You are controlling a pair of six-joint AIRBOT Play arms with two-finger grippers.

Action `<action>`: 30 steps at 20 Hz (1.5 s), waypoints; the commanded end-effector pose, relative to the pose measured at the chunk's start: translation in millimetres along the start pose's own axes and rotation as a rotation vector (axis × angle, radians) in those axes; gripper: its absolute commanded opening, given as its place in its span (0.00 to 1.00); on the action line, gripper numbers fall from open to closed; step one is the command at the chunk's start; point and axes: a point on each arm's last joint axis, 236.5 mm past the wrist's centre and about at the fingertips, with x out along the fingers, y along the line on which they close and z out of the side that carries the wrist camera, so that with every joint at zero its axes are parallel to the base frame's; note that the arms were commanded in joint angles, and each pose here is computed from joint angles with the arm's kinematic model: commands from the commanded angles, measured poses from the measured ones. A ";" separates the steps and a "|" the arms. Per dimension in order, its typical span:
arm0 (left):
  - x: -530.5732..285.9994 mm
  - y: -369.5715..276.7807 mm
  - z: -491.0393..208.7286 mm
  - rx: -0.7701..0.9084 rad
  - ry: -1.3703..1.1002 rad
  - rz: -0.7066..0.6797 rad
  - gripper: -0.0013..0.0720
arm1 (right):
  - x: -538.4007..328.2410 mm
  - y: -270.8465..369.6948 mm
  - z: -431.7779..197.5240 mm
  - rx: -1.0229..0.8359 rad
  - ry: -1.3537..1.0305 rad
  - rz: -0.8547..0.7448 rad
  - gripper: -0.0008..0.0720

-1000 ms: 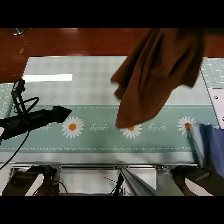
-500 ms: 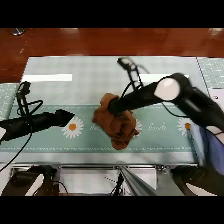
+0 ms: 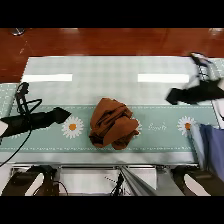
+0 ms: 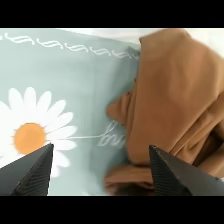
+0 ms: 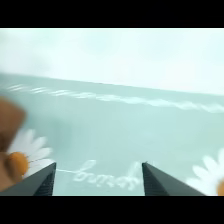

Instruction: Fold the shirts.

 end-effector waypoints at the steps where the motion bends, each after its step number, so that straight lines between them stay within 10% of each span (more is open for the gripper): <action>1: 33.3 -35.4 6.7 -0.063 0.065 -0.225 0.98 | 13.3 -40.7 -40.9 0.299 -0.047 0.059 0.86; 8: 123.5 -108.5 -10.6 0.107 0.357 -0.438 0.98 | 60.4 18.4 -116.9 0.355 0.123 0.341 0.86; 13: 156.1 -107.8 -49.5 0.419 0.615 -0.257 0.97 | 62.4 22.8 -128.5 0.359 0.162 0.358 0.86; 14: 160.1 -103.5 -45.9 0.440 0.629 -0.198 0.68 | 61.5 24.8 -128.8 0.354 0.164 0.368 0.86; 15: 161.9 -101.5 -38.9 0.451 0.621 -0.161 0.02 | 60.5 27.1 -130.2 0.353 0.172 0.377 0.86; 30: 148.5 -102.9 -8.4 0.427 0.589 -0.161 0.04 | 105.9 163.0 -95.1 0.306 0.215 0.646 0.86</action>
